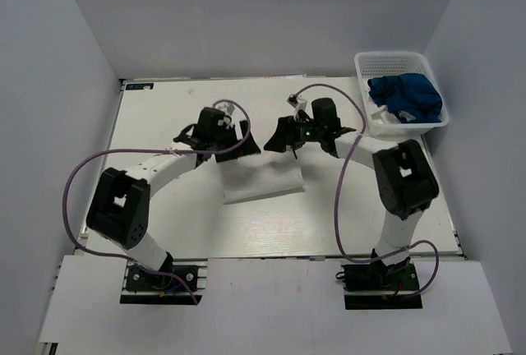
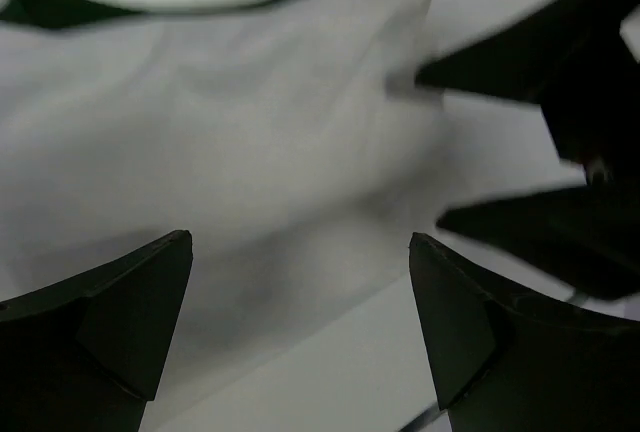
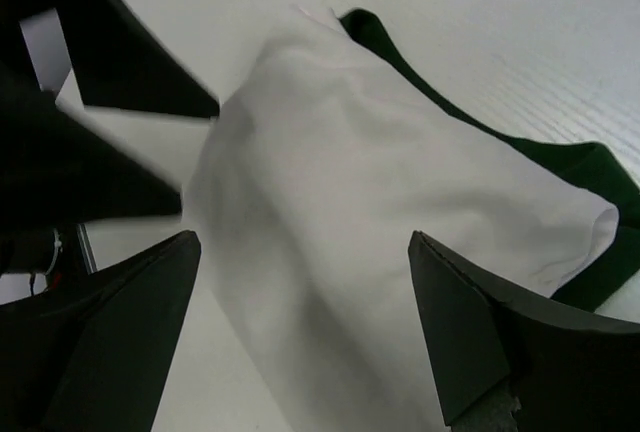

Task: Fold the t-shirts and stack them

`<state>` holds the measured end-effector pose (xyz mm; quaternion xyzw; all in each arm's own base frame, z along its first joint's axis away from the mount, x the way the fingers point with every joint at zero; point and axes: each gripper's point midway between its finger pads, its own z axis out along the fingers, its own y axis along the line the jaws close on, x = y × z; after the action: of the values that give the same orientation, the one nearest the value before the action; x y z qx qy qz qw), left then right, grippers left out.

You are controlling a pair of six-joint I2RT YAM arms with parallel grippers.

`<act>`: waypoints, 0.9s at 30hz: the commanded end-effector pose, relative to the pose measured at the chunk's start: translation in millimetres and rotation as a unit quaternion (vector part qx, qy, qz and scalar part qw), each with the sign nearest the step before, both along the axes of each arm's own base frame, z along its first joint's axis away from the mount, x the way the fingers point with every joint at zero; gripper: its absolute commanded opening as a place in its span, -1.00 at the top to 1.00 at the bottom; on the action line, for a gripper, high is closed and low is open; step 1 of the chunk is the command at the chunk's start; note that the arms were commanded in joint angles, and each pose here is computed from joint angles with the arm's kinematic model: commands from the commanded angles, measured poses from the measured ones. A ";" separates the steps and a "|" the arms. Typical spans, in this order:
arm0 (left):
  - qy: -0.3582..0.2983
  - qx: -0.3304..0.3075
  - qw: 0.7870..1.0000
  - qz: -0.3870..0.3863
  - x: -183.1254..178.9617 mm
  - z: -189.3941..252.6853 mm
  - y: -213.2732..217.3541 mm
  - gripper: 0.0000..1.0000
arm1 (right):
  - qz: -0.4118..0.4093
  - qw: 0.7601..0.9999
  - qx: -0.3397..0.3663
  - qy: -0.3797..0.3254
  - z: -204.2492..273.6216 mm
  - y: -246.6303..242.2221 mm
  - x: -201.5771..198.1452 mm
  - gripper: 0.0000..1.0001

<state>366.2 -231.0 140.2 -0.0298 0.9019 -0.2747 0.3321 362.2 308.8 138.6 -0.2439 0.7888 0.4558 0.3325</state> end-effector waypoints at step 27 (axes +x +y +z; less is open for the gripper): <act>-0.010 -0.009 0.998 -0.054 -10.4 -18.8 -7.1 -0.98 | 0.040 0.998 0.033 -0.037 8.9 -12.1 -51.3 -0.81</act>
<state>348.6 -243.6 159.4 0.0251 0.8746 -0.3341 0.3506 346.3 299.5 189.8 -0.2638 0.7426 0.4650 0.4034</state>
